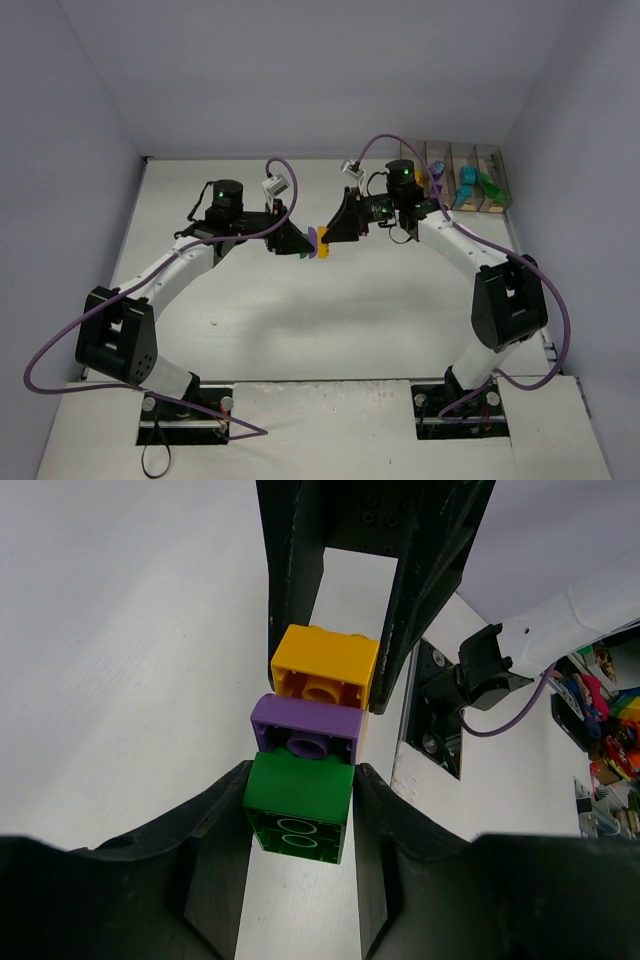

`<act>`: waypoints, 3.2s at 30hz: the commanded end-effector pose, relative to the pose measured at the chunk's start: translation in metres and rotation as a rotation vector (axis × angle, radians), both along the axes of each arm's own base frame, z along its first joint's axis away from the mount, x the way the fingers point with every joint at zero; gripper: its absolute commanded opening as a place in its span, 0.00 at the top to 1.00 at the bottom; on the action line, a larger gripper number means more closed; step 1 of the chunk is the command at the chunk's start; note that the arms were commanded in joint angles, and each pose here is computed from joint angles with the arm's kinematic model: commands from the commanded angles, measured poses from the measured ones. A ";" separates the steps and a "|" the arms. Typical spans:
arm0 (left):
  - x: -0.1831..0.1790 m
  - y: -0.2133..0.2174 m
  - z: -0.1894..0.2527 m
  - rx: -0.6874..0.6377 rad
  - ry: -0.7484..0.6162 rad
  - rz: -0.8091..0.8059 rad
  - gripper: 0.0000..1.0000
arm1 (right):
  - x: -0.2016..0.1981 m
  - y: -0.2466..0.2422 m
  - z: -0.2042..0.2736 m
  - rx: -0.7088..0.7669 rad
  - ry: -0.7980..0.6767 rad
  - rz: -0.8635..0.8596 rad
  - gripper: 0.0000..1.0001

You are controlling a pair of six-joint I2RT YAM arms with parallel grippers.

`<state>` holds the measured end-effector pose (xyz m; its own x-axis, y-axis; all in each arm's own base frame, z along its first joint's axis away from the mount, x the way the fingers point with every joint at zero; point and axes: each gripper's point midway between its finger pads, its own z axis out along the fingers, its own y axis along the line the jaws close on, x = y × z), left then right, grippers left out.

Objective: Sort the legos into containers by color

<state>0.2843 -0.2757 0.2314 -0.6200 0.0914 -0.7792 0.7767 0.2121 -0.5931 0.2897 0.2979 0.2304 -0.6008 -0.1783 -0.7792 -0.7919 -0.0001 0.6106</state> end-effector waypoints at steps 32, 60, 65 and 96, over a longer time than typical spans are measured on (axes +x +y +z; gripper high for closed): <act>0.000 0.004 0.012 0.009 -0.112 0.000 1.00 | 0.098 -0.070 0.006 -0.169 -0.179 -0.516 1.00; -0.007 0.009 0.007 0.027 -0.068 0.059 1.00 | 0.350 -0.266 -0.016 -0.523 -0.490 -1.441 1.00; -0.005 0.007 0.005 0.031 -0.063 0.070 1.00 | 0.363 -0.272 -0.020 -0.510 -0.507 -1.451 0.94; 0.002 0.009 0.006 0.060 -0.141 0.088 1.00 | 0.260 -0.134 0.066 -0.130 -0.276 -0.934 0.55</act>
